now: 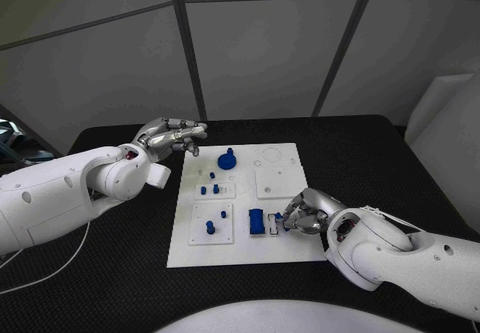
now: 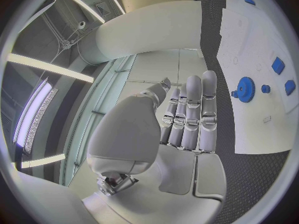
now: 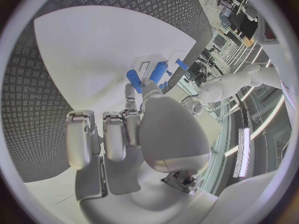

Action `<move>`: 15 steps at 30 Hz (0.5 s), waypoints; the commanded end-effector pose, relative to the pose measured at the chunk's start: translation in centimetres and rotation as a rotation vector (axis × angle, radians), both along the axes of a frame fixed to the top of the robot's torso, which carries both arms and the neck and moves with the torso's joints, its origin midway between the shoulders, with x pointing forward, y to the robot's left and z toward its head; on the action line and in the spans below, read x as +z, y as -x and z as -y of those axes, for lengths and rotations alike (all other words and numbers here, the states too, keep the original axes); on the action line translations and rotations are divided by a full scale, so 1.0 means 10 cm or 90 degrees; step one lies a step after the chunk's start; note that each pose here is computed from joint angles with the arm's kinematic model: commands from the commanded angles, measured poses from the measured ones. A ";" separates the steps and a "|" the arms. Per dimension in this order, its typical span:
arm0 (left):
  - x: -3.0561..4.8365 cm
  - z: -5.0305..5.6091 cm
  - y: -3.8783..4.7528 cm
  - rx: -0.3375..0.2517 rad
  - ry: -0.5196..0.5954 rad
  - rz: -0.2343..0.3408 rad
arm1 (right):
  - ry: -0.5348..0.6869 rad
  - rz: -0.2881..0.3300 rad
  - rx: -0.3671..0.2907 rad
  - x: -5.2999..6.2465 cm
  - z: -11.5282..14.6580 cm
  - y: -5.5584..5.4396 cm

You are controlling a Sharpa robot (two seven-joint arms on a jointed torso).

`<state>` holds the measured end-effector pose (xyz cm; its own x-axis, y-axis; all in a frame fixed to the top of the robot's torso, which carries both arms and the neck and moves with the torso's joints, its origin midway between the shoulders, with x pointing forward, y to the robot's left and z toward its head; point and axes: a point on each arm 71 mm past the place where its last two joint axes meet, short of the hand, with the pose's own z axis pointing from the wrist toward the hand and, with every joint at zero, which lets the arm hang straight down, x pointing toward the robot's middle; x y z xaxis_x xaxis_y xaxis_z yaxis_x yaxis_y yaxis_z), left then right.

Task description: Assemble the parts on the task board

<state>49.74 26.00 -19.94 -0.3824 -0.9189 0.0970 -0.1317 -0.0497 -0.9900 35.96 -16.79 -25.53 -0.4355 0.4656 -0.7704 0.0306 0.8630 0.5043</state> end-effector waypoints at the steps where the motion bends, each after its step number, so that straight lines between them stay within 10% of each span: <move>1: 0.011 0.02 0.001 -0.004 0.004 0.000 | -0.011 -0.012 -0.007 -0.01 -0.02 -0.01; 15: 0.016 0.03 0.009 -0.010 0.006 -0.001 | -0.005 -0.039 0.013 -0.08 -0.15 -0.05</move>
